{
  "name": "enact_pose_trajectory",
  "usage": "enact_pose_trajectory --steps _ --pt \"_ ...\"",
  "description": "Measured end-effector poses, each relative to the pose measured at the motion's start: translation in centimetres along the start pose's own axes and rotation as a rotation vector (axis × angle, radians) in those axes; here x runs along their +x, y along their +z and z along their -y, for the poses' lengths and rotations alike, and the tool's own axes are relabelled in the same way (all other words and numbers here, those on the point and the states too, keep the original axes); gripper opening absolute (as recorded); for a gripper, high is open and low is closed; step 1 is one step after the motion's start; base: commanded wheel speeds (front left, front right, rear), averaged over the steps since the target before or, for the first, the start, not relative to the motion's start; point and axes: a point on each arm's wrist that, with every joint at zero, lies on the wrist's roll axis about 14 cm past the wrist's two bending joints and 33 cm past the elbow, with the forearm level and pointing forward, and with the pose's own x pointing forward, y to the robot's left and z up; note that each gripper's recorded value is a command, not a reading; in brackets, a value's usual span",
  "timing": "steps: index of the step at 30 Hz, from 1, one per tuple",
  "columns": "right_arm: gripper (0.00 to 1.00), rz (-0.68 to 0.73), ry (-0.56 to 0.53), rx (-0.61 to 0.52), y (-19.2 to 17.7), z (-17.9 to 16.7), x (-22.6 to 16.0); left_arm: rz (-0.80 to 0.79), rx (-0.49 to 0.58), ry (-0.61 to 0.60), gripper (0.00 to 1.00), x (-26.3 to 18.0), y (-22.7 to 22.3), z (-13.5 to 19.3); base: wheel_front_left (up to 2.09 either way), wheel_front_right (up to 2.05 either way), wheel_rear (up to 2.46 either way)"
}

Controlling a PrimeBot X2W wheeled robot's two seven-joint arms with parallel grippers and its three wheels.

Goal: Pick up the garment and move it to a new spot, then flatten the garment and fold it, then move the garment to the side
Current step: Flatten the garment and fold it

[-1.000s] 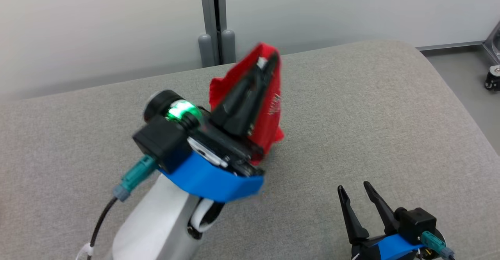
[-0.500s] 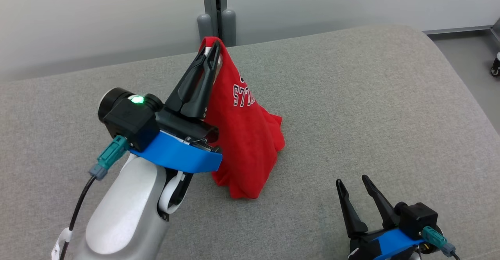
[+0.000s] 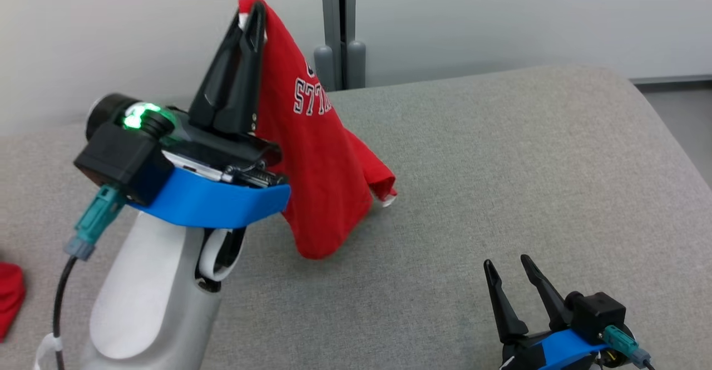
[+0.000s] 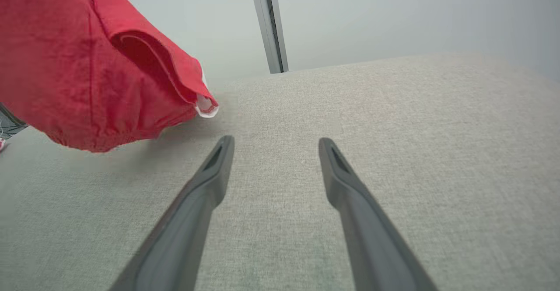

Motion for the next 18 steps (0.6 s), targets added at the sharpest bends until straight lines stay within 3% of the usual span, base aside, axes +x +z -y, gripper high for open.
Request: enact_pose_trajectory --steps 6,10,14,18 --pt "1.0 0.018 0.012 -0.003 0.5 -0.4 -0.5 0.132 0.121 0.003 0.0 0.9 5.6 -0.5 0.0 0.0 0.0" --pt "1.0 0.011 0.011 -0.002 0.3 -0.4 -0.5 0.134 0.204 0.036 0.0 1.1 6.3 -2.9 0.0 0.0 0.0" --pt "1.0 -0.012 -0.001 0.0 -0.4 -0.1 -0.5 0.029 0.22 0.027 0.0 0.9 2.5 -4.0 0.0 0.0 0.0" --pt "1.0 -0.039 -0.028 0.001 -1.2 0.8 -0.3 -0.132 0.15 -0.06 0.0 0.1 -4.6 -1.7 0.0 0.0 0.0"
